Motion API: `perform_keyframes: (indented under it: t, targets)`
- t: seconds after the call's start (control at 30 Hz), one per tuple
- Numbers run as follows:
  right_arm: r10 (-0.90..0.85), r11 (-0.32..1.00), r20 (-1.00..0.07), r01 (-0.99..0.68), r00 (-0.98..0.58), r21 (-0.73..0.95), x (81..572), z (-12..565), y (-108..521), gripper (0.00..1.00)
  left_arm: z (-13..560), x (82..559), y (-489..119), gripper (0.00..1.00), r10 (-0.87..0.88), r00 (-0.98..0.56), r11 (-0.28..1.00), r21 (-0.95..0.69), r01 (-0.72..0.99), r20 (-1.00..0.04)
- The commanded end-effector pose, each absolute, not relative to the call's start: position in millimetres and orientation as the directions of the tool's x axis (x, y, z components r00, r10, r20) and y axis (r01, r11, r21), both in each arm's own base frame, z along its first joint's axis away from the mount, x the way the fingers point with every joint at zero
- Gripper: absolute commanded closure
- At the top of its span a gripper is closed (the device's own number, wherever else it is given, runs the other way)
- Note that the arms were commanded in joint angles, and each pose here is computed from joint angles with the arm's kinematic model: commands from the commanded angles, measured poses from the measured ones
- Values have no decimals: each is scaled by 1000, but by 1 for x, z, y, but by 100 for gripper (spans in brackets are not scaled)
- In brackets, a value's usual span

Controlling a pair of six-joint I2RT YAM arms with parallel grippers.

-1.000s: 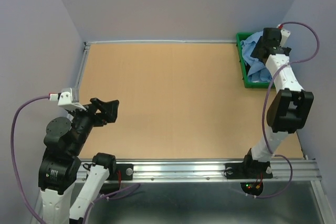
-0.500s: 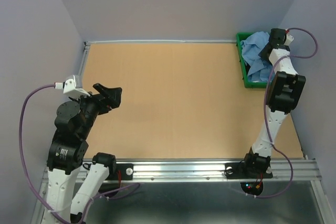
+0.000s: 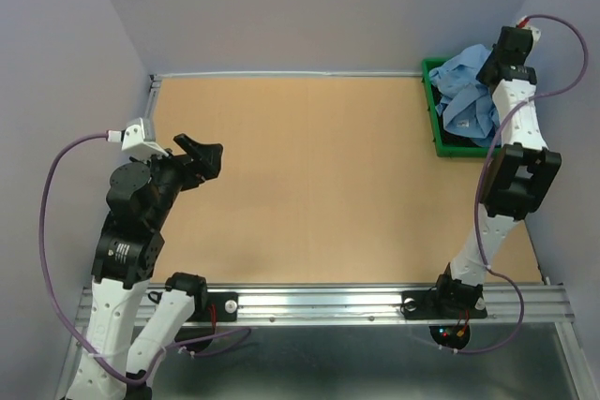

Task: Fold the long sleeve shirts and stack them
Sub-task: Grab the shirt from the pile, then move the shirt to the center of the board

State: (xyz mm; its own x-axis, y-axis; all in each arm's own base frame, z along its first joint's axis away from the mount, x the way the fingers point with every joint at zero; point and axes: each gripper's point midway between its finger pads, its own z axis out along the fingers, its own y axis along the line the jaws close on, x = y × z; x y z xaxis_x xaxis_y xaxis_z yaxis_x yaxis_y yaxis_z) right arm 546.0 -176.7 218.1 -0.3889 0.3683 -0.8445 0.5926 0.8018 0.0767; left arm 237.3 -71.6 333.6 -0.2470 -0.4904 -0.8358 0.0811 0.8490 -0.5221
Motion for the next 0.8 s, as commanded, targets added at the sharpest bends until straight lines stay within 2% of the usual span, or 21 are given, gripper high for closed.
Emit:
perform_keyframes:
  t: [0.0,0.17,0.4,0.6,0.77]
  targets:
    - [200,875,-962,476,-188,89,536,353,-154,99,343,245,-76,1,-460,-213,861,-492,133,-862]
    - [116,934,-987,351,-108,72,528,413,-116,99,342,248,-79,1,-439,-218,867,-475,153,-871]
    - [42,969,-998,243,-43,31,525,455,-74,99,344,245,-76,1,-431,-208,873,-464,150,-878]
    - [6,999,-998,-32,66,4,520,507,27,99,349,241,-66,1,-435,-175,883,-456,110,-883]
    - [118,952,-975,-300,188,57,498,565,115,99,353,240,-57,1,-442,-159,887,-457,65,-883]
